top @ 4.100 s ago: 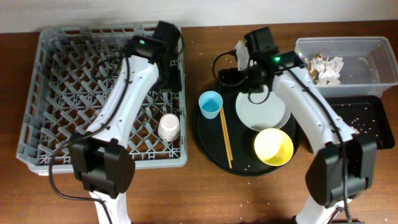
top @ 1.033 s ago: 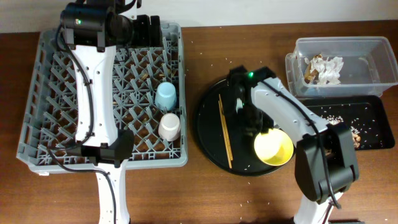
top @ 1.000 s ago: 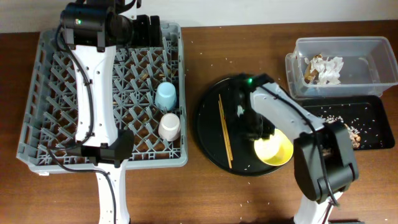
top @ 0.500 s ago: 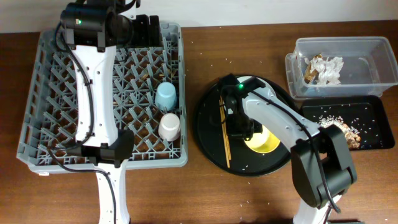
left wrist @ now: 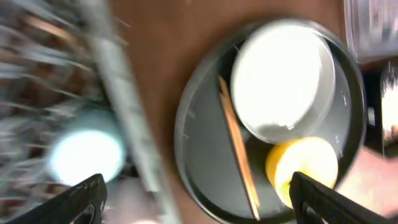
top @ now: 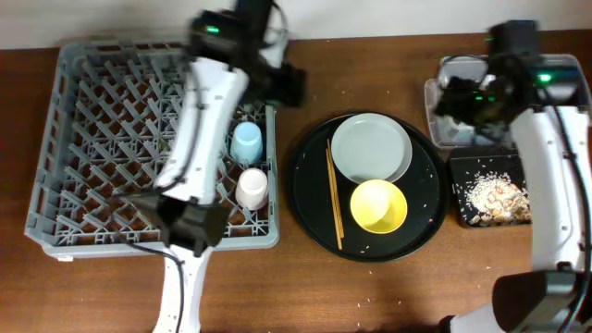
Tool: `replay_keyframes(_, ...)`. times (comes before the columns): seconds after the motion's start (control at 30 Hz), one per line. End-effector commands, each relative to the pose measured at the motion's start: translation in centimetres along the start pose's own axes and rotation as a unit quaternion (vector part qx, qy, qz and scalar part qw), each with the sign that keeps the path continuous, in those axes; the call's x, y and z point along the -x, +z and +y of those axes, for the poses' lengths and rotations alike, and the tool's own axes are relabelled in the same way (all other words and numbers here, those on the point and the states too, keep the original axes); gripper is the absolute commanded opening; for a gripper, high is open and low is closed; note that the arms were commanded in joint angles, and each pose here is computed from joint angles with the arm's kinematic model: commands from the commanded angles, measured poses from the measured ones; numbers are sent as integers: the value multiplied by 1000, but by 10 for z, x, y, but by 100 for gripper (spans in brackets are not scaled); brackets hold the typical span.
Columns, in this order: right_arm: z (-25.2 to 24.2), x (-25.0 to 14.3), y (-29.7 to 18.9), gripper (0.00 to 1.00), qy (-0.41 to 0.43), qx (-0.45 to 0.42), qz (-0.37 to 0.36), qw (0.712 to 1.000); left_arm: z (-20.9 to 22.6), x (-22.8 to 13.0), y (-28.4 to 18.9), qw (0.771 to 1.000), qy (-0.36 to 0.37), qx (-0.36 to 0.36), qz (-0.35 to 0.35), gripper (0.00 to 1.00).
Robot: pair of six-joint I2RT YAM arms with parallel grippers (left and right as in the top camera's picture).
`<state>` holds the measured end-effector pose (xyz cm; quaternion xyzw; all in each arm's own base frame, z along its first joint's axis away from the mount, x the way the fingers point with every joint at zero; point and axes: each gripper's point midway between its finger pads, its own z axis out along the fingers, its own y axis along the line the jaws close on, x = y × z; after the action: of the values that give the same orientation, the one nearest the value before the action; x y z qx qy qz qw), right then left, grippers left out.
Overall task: Sort waste into correct bins and load items into the dishwasher rack
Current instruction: 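Grasp the yellow bowl with the left gripper and place it in the rack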
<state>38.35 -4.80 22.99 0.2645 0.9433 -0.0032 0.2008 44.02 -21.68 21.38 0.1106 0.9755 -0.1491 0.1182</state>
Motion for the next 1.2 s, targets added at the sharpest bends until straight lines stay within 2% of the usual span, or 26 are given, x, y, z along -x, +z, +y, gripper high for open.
replay_keyframes(0.0, -26, 6, 6, 98, 29, -22, 7, 999, -48, -39, 54, 996, 36, -25, 81, 93)
replay_keyframes(0.1, -30, 7, 7, 98, 33, -24, 7, 999, -79, -91, 118, 985, 79, -18, 154, 92)
replay_keyframes(0.23, -30, 7, 7, 99, 34, -24, 7, 999, -97, -118, 146, 978, 124, -5, 170, 89)
replay_keyframes(0.27, -29, 8, 7, 99, 34, -23, 6, 999, -91, -124, 156, 975, 146, 40, 165, 89)
replay_keyframes(0.3, -29, 8, 7, 99, 34, -23, 6, 999, -88, -131, 167, 971, 163, 67, 163, 82)
replay_keyframes(0.33, -29, 8, 7, 98, 34, -23, 6, 999, -88, -138, 175, 968, 174, 79, 164, 80)
replay_keyframes(0.5, -29, 8, 7, 98, 34, -23, 5, 999, -90, -141, 182, 967, 180, 80, 161, 31)
replay_keyframes(0.53, -29, 8, 7, 99, 34, -23, 5, 999, -90, -141, 182, 967, 180, 80, 161, 10)
replay_keyframes(0.57, -29, 8, 7, 98, 34, -23, 6, 999, -90, -140, 181, 967, 180, 79, 160, 0)
replay_keyframes(0.63, -29, 8, 7, 98, 34, -23, 6, 999, -95, -133, 172, 969, 180, 75, 152, 0)
replay_keyframes(0.7, -29, 8, 7, 98, 34, -23, 6, 999, -111, -111, 136, 974, 179, 60, 123, 0)
replay_keyframes(0.77, -29, 8, 7, 98, 34, -23, 5, 999, -121, -63, 71, 983, 171, 49, 37, 0)
replay_keyframes(0.8, -29, 8, 7, 98, 34, -23, 6, 999, -109, -32, 30, 984, 158, 72, -25, 0)
replay_keyframes(0.83, -29, 8, 7, 98, 33, -23, 6, 999, -75, 0, -15, 978, 132, 133, -96, 0)
replay_keyframes(0.87, -29, 8, 7, 98, 33, -23, 6, 999, -33, 23, -48, 960, 101, 216, -147, 0)
replay_keyframes(0.9, -29, 8, 7, 98, 33, -23, 6, 999, 19, 42, -79, 928, 62, 317, -185, 0)
replay_keyframes(0.93, -29, 8, 7, 99, 33, -23, 6, 999, 48, 50, -91, 909, 37, 364, -198, 0)
replay_keyframes(1.03, -29, 8, 7, 98, 33, -23, 6, 999, 129, 81, -91, 872, -44, 430, -228, 0)
replay_keyframes(1.1, -29, 8, 7, 98, 33, -23, 5, 999, 155, 96, -81, 824, -66, 504, -252, 0)
replay_keyframes(1.13, -29, 8, 7, 98, 33, -23, 6, 999, 161, 101, -69, 813, -67, 519, -254, 0)
replay_keyframes(1.17, -29, 8, 7, 98, 33, -23, 5, 999, 165, 106, -52, 813, -63, 522, -251, 0)
